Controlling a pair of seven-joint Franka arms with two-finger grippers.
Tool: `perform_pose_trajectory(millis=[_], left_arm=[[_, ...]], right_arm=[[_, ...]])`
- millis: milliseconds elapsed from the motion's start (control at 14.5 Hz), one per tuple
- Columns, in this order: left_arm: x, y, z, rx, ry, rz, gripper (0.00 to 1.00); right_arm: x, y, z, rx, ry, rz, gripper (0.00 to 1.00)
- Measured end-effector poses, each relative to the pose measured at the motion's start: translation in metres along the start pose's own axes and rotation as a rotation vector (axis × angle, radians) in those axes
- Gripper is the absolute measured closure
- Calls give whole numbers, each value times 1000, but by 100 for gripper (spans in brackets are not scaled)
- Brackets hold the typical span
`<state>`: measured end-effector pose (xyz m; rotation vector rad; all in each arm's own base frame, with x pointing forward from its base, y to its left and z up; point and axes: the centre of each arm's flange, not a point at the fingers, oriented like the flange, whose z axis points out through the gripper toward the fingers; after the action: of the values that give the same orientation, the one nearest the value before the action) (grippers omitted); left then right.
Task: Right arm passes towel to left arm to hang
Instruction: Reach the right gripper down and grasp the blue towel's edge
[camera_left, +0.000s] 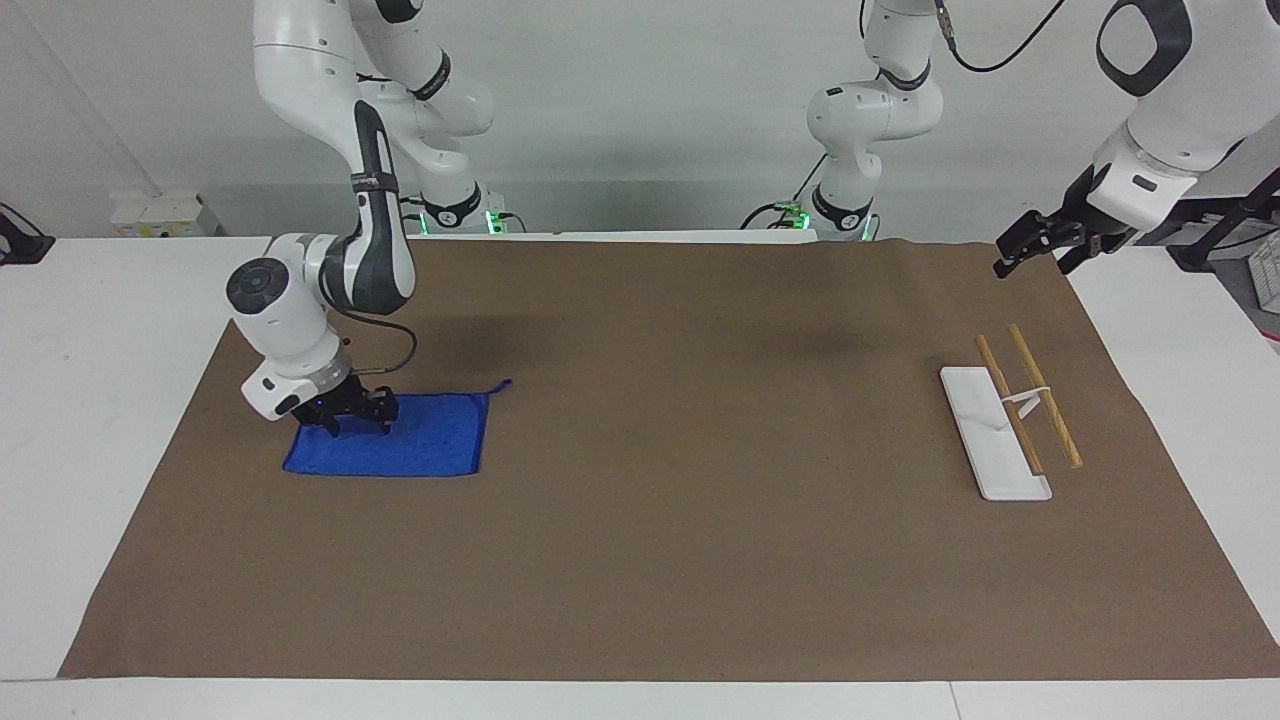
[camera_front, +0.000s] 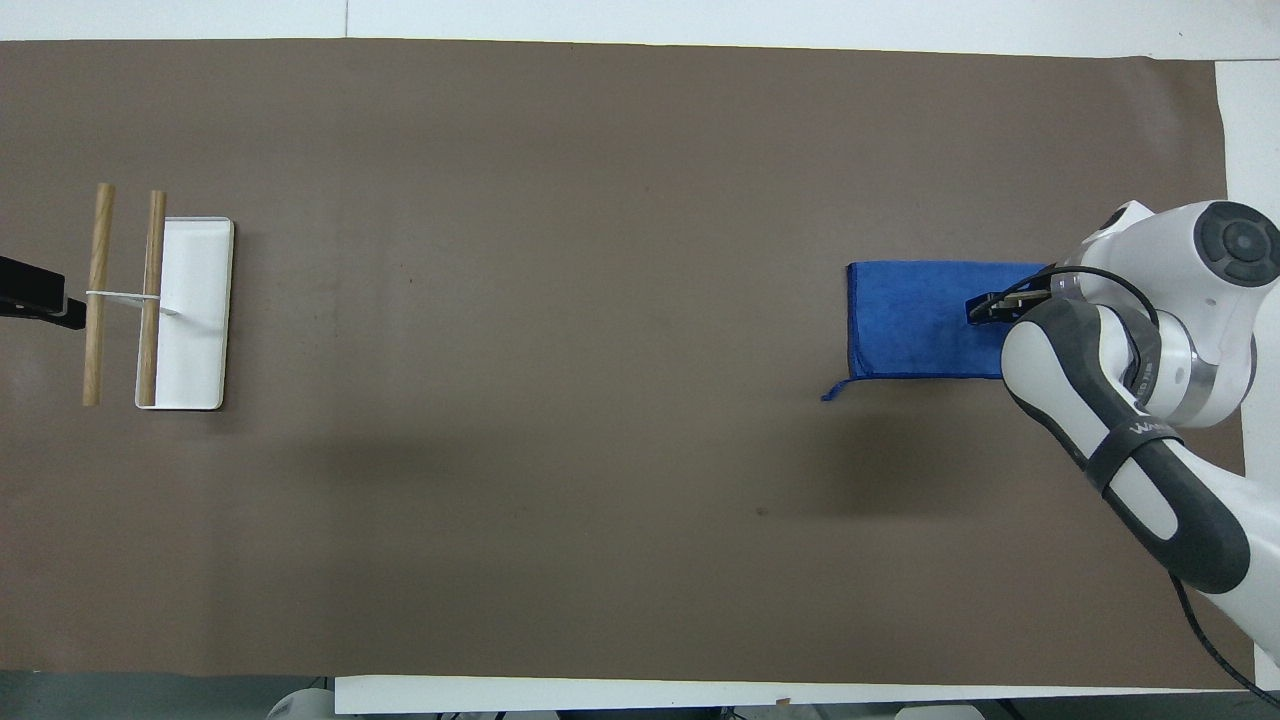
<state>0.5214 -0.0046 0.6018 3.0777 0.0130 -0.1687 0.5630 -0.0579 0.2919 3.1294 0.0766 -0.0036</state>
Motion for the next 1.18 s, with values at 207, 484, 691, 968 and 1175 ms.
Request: perform_pose_trajectory(millis=[207, 484, 691, 968, 1175], left_arm=[[0, 0, 0, 0, 1, 1, 0], [-1, 1, 0, 0, 1, 1, 0], [-1, 1, -1, 0, 1, 1, 0], [-1, 1, -1, 0, 1, 1, 0], [-1, 1, -1, 0, 1, 1, 0]], right_arm=[[-1, 5, 0, 0, 0, -19, 23], [-7, 12, 6, 2, -15, -18, 33], [-7, 12, 7, 2, -16, -19, 36], [-7, 12, 2, 1, -8, -19, 78], [-7, 12, 2, 1, -8, -19, 95]])
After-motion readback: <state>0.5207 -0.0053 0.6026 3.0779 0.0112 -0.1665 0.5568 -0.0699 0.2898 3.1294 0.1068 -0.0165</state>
